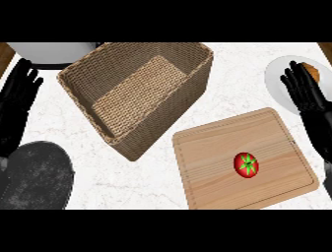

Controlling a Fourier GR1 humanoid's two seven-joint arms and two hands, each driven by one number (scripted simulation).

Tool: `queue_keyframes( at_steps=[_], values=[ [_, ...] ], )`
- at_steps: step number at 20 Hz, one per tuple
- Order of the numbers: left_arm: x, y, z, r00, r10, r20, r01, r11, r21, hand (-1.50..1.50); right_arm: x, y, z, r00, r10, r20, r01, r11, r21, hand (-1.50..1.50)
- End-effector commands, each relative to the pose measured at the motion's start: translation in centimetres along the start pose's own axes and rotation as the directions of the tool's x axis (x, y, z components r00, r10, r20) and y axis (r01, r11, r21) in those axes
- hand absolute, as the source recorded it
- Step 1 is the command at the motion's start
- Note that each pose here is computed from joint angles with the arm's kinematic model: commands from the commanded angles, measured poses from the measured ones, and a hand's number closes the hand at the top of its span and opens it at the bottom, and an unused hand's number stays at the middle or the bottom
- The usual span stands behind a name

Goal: Pick the tomato from the cutting board and place it in the basket

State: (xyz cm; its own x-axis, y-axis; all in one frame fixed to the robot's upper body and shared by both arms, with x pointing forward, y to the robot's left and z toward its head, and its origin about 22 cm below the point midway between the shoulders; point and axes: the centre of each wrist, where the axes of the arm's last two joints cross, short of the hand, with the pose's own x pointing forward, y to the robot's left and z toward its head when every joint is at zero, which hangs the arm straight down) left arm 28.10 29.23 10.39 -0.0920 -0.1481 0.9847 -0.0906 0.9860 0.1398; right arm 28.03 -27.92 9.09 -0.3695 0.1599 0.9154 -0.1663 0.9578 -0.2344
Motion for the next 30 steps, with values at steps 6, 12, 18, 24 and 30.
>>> queue_keyframes(
  at_steps=[6,12,18,24,30],
  values=[
    [-3.6,0.2,-0.1,0.99,-0.097,-0.098,0.107,0.989,0.103,0.0,-4.8,-10.0,4.8,0.956,0.156,-0.249,-0.204,0.962,-0.179,1.5],
    [-5.0,-0.7,0.8,0.987,-0.077,-0.143,0.085,0.995,0.046,0.0,-7.3,3.6,3.1,0.981,0.184,-0.057,-0.193,0.938,-0.287,-1.5],
    [-5.3,0.4,0.5,0.986,-0.057,-0.158,0.071,0.994,0.088,0.0,-3.3,-0.7,1.9,0.864,0.414,-0.286,-0.502,0.748,-0.434,-1.5],
    [-6.9,0.5,1.4,0.982,-0.071,-0.175,0.089,0.991,0.098,0.0,-0.6,-4.3,4.4,0.599,0.605,-0.524,-0.679,0.731,0.068,-1.5],
    [-5.7,0.1,0.4,0.984,-0.066,-0.166,0.081,0.993,0.085,0.0,5.3,-3.1,3.6,0.47,0.691,-0.549,-0.568,0.713,0.411,-1.5]
  ],
)
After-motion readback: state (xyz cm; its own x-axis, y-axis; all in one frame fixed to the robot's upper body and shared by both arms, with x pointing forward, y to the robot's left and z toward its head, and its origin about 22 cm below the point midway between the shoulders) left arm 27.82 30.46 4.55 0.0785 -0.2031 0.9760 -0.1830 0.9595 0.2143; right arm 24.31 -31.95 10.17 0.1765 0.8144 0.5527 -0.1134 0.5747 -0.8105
